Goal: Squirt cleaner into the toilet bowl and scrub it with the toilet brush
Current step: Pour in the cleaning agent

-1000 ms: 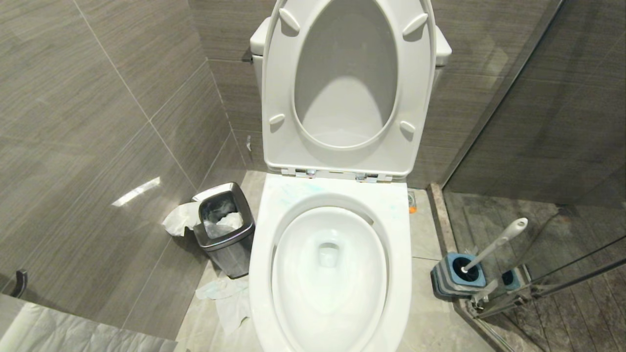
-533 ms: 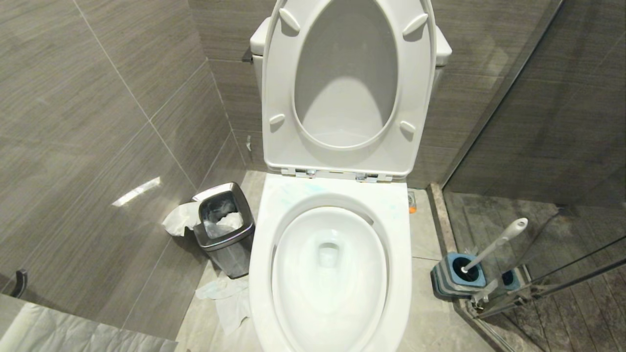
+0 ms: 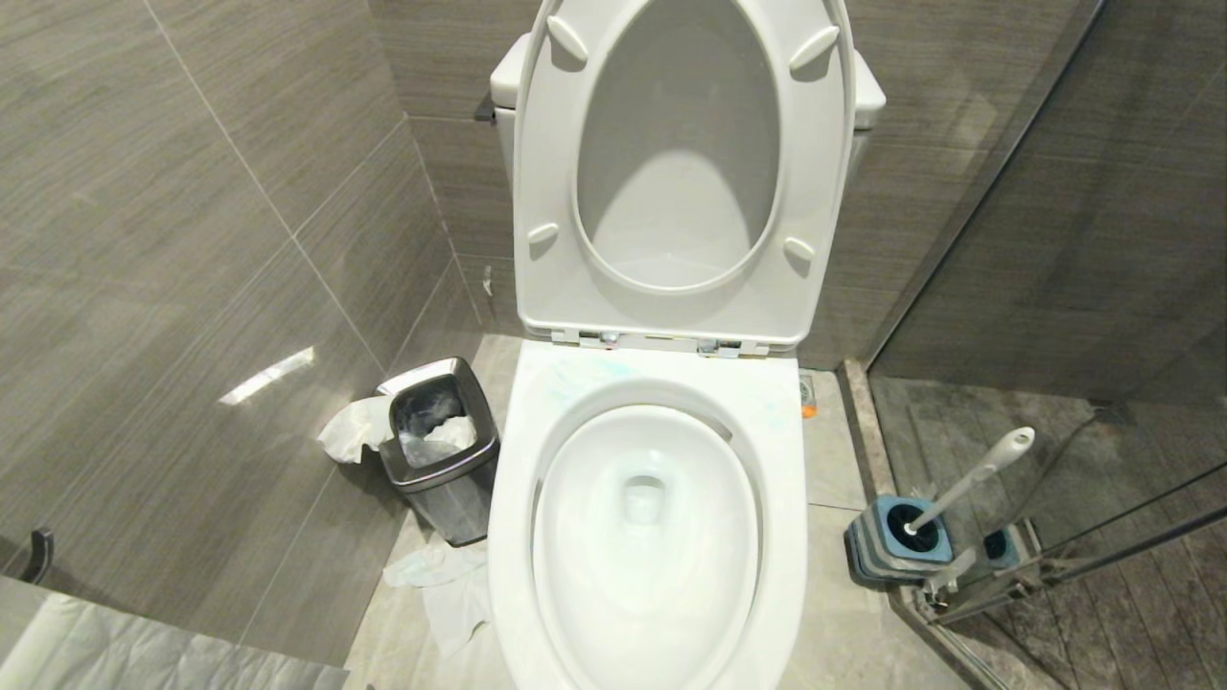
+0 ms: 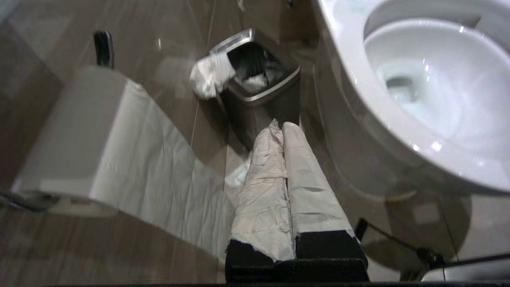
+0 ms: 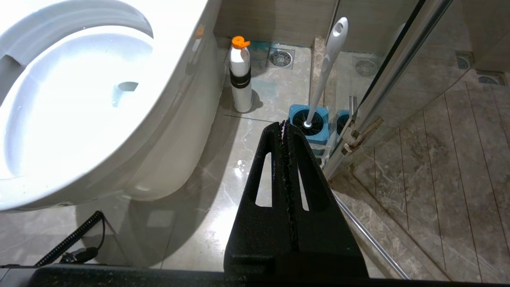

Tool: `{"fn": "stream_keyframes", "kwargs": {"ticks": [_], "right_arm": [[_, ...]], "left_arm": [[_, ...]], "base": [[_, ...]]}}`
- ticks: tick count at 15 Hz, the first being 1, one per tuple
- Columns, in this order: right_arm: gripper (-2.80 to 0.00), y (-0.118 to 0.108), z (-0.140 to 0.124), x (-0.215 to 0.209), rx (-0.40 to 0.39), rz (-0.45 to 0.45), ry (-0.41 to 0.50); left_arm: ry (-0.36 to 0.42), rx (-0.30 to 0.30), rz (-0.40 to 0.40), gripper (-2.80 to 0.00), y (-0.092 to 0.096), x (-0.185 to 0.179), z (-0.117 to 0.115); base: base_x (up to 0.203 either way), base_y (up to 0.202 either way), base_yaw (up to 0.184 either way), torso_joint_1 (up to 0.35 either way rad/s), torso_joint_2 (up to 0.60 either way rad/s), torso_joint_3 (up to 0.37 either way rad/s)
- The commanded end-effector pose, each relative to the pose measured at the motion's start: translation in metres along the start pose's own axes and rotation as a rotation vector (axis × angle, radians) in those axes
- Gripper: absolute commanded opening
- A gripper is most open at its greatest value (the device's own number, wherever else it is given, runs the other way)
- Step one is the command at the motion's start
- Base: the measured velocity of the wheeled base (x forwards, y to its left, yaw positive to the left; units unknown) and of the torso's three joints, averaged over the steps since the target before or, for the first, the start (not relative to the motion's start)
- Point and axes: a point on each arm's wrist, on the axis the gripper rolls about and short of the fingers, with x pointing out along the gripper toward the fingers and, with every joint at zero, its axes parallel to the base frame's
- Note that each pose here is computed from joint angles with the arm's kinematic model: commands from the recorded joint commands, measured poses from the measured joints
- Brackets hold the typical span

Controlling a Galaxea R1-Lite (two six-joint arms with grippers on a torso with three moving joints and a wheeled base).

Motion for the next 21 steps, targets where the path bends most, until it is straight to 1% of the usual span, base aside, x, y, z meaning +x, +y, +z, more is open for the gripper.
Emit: {"fn": "stream_keyframes", "kwargs": {"ticks": [1,3,5,7,8,10,11,21], "right_arm": [[-2.8,0.0,0.0,0.0,0.0,0.0,0.001],[-2.8,0.0,0.0,0.0,0.0,0.0,0.001],[-2.8,0.0,0.0,0.0,0.0,0.0,0.001],[-2.8,0.0,0.0,0.0,0.0,0.0,0.001],[-2.8,0.0,0.0,0.0,0.0,0.0,0.001],[-2.8,0.0,0.0,0.0,0.0,0.0,0.001],[-2.8,0.0,0.0,0.0,0.0,0.0,0.001],[-2.8,0.0,0.0,0.0,0.0,0.0,0.001]], "left_arm": [[0.053,0.012,0.006,-2.8,-0.0005,0.0003,-0.0054],[0.052,0.017,0.011,-2.8,-0.0003,0.0004,-0.0051],[0.057,-0.005,0.026,-2.8,0.0001,0.0002,-0.005],[0.056,-0.013,0.024,-2.8,0.0001,0.0002,-0.0049],[0.051,-0.032,0.025,-2.8,0.0001,0.0002,-0.0048],[0.049,-0.112,0.034,-2.8,0.0003,0.0002,-0.0047],[0.049,-0.127,0.05,-2.8,0.0006,0.0003,-0.0048],[0.045,-0.135,0.058,-2.8,0.0008,0.0003,-0.0045]], "base": [[0.0,0.0,0.0,0.0,0.0,0.0],[0.0,0.0,0.0,0.0,0.0,0.0],[0.0,0.0,0.0,0.0,0.0,0.0],[0.0,0.0,0.0,0.0,0.0,0.0],[0.0,0.0,0.0,0.0,0.0,0.0],[0.0,0.0,0.0,0.0,0.0,0.0],[0.0,0.0,0.0,0.0,0.0,0.0],[0.0,0.0,0.0,0.0,0.0,0.0]]}}
